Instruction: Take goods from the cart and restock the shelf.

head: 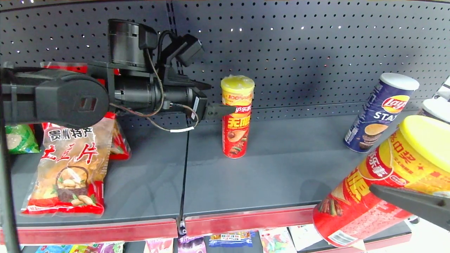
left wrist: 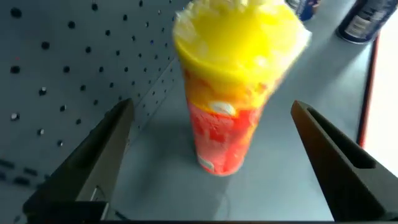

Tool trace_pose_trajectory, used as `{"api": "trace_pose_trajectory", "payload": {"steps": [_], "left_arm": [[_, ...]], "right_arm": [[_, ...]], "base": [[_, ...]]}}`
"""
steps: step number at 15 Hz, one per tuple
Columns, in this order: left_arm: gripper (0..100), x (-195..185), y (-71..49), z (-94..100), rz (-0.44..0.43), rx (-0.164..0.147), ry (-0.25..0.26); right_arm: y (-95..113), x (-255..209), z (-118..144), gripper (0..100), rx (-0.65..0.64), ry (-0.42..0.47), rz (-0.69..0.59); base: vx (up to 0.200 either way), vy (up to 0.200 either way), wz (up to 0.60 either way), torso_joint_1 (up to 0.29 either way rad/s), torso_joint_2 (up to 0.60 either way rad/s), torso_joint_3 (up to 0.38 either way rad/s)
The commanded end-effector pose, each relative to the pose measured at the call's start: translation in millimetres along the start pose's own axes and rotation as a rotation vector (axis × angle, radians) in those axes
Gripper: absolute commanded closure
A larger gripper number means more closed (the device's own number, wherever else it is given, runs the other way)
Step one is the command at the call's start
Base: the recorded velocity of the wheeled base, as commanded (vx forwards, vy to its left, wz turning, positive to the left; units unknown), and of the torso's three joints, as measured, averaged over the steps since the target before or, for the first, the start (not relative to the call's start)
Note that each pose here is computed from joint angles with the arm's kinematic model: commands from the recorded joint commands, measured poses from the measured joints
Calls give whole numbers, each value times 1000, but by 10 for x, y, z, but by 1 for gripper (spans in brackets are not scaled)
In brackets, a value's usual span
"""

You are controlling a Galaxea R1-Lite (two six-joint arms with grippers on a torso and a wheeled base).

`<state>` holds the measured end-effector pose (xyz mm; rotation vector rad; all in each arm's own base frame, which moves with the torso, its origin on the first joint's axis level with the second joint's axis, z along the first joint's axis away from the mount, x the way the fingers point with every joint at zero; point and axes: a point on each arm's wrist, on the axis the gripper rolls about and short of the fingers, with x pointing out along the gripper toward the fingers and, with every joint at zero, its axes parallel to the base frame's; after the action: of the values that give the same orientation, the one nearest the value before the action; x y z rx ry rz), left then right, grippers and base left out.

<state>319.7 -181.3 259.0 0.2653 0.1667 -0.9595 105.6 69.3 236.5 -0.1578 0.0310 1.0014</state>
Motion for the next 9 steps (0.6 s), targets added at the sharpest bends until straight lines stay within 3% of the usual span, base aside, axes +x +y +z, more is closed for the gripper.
{"api": "trace_pose_trajectory", "payload": {"steps": [1,4,6,9], "left_arm": [[0,125,20,-57,-8,-5,14],[0,212,43,-77,-9,-2,12],[0,311,63,-78,-2,13,-20],[0,431,3,-66,-23,20,-30]], "right_arm": [[-3,6,-3,100,1,2,1],[-6,13,-7,100,4,5,2],[-14,17,-12,100,6,8,-3],[-20,31,-19,100,9,13,-2]], "base": [[0,0,0,0,0,0],[0,0,0,0,0,0],[0,0,0,0,0,0],[0,0,0,0,0,0]]}}
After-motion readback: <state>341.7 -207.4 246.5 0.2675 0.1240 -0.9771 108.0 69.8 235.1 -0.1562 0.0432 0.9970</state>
